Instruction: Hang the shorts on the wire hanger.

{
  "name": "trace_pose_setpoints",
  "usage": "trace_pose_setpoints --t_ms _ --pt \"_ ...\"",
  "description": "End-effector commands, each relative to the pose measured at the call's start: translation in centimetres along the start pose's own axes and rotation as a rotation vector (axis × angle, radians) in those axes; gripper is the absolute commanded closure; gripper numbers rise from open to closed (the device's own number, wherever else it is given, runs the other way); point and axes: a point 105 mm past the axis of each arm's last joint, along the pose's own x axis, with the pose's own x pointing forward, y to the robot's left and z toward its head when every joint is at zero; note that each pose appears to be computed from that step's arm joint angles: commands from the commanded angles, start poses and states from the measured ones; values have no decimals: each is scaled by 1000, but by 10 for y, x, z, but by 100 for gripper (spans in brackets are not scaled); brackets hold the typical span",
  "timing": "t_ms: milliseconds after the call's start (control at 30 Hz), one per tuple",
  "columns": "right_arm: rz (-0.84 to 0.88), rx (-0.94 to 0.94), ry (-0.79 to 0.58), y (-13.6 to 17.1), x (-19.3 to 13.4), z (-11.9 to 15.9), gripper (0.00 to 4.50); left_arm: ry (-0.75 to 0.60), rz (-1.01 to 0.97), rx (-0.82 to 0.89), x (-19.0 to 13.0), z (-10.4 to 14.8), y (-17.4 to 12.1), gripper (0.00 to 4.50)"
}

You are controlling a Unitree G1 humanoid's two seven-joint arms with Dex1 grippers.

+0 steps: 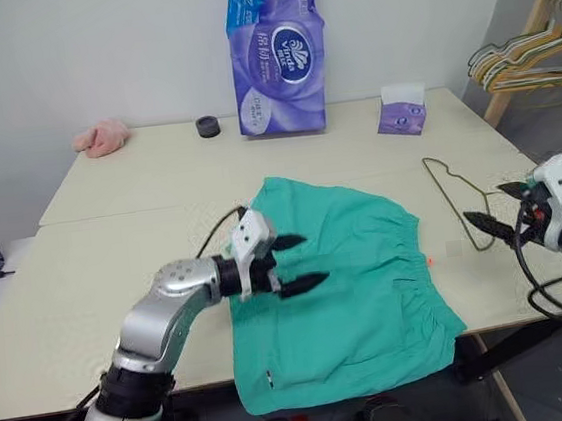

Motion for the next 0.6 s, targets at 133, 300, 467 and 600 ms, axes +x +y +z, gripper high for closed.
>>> trace_pose_setpoints --t_ms 133,300,467,600 --pt "-154 137 232 -31 30 -44 0 23 -29 114 7 8 4 8" --pt "-185 178 313 -37 49 -63 0 21 -48 160 9 10 3 8" --pt "-158 271 369 -33 56 -74 0 -16 -81 168 12 19 -3 8" --pt "-151 372 455 -29 54 -92 59 -69 -106 194 16 29 -8 0"
